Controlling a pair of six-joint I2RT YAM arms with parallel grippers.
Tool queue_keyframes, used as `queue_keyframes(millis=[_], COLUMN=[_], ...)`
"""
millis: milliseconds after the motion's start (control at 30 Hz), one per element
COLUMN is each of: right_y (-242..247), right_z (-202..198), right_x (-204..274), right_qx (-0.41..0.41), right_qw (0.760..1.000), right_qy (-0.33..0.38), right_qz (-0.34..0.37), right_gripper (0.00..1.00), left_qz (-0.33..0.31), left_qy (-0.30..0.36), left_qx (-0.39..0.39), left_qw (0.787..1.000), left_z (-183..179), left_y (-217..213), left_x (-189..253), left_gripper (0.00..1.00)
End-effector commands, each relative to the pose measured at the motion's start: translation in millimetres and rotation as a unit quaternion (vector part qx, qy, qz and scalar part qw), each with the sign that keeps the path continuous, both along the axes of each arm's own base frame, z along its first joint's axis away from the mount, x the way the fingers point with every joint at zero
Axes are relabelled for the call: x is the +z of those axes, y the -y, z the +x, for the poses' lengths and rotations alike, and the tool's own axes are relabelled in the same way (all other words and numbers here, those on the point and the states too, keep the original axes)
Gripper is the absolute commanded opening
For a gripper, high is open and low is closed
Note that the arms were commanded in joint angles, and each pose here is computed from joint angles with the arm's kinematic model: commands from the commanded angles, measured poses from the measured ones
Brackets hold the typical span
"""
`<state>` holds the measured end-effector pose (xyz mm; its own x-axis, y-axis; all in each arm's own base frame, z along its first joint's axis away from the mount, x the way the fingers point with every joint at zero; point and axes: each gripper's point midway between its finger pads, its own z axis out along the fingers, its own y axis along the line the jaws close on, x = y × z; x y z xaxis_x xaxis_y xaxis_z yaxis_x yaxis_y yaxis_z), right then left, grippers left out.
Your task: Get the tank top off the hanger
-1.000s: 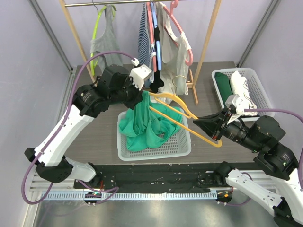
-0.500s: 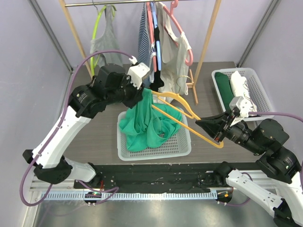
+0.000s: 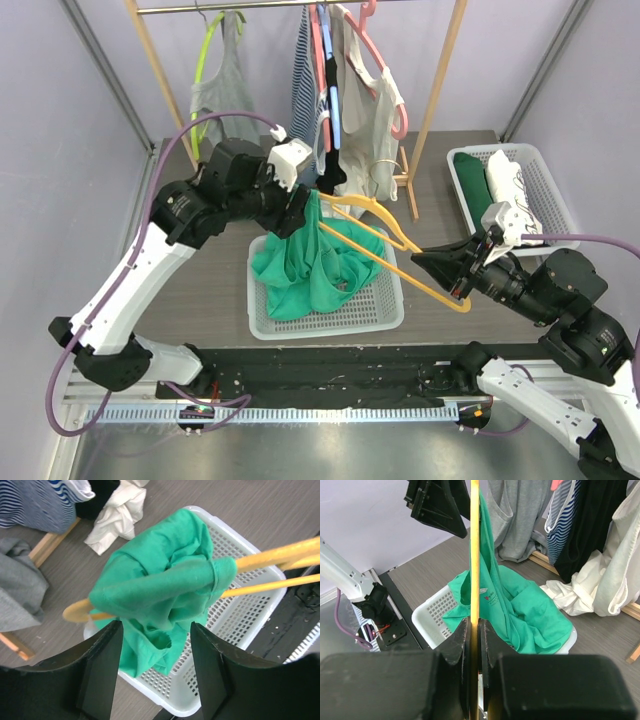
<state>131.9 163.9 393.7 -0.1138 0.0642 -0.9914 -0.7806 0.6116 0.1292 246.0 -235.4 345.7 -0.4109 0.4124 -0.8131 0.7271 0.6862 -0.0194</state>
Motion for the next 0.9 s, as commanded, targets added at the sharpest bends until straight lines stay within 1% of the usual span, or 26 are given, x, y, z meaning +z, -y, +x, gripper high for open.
queue_keyframes(millis=[0,200,267,400,433,467,500,600,800,867], right_y=[-1,-1,0,1,1,1,1,2,3,4], right_z=[-9,-15,-16,-17,-17,-16,-16,-15,-12,-10], right_x=[39,42,43,42,42,42,42,43,42,40], right_qx=[0.017,0.028,0.027,0.027,0.026,0.024,0.024,0.02,0.012,0.009], right_qw=[0.998,0.997,0.997,0.997,0.997,0.997,0.997,0.997,0.997,0.998], right_qy=[0.043,0.045,0.047,0.047,0.047,0.047,0.048,0.048,0.047,0.046], right_qz=[0.044,0.052,0.054,0.055,0.055,0.055,0.055,0.055,0.054,0.048], right_gripper=[0.01,0.01,0.01,0.01,0.01,0.01,0.01,0.01,0.01,0.01], left_qz=[-0.047,-0.047,-0.048,-0.051,-0.05,-0.05,-0.05,-0.05,-0.057,-0.057], left_qy=[0.009,0.012,0.014,0.015,0.017,0.017,0.017,0.017,0.024,0.04], left_qx=[-0.025,-0.033,-0.032,-0.036,-0.037,-0.035,-0.036,-0.041,-0.043,-0.049], left_qw=[0.999,0.998,0.998,0.998,0.998,0.998,0.998,0.998,0.997,0.996], left_z=[1,3,3,1,1,1,0,-2,-6,-7], left_y=[18,22,21,21,21,20,20,20,17,15], left_x=[22,24,26,28,29,29,30,30,38,47], left_gripper=[0.59,0.49,0.43,0.27,0.2,0.16,0.1,0.0,0.0,0.0])
